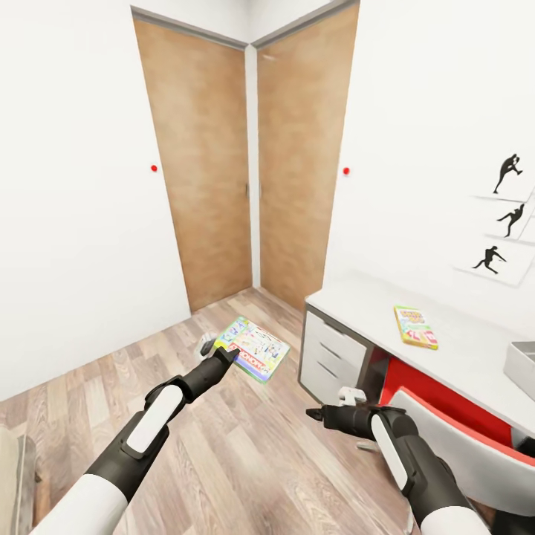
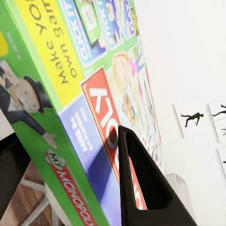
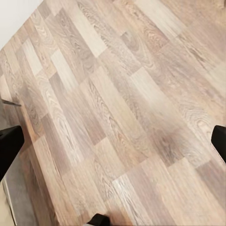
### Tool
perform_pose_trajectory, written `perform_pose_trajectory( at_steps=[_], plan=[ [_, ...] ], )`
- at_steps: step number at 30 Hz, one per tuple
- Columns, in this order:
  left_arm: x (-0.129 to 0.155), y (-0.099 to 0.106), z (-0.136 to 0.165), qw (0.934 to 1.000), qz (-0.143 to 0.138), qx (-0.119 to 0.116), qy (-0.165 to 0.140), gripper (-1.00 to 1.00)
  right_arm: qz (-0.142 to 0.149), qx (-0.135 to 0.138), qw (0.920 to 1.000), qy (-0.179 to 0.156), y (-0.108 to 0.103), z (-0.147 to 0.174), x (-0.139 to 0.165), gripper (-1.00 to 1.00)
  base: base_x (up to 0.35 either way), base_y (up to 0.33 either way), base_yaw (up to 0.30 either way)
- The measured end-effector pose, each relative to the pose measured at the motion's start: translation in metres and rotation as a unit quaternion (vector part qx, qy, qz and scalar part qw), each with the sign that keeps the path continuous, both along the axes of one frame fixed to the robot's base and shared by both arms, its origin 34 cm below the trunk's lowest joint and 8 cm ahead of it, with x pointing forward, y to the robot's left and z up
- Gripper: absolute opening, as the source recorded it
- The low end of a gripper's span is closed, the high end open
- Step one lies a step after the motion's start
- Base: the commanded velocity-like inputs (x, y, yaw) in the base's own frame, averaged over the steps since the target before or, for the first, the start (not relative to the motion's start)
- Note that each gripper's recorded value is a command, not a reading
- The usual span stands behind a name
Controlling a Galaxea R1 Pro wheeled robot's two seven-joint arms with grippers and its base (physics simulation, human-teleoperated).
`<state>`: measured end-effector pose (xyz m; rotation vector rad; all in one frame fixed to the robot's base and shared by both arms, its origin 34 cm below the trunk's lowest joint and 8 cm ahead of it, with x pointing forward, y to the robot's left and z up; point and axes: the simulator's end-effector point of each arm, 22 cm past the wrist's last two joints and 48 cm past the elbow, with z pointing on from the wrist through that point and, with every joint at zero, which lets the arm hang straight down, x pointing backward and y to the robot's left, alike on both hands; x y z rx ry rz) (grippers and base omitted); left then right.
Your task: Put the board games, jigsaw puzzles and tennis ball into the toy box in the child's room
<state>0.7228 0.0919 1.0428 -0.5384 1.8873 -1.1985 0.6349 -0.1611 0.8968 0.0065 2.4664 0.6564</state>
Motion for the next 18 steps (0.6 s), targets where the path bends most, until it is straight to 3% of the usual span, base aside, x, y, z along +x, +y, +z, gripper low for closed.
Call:
perform_pose_trajectory(
  at_steps=[18],
  plan=[
    [0.0, 0.0, 0.0001, 1.0, 0.0, 0.0, 0.0, -1.0, -0.001, 0.0, 0.9999, -0.011, -0.0009, 0.0078, 0.0038, 1.0, 0.334, 0.0, 0.0]
  ],
)
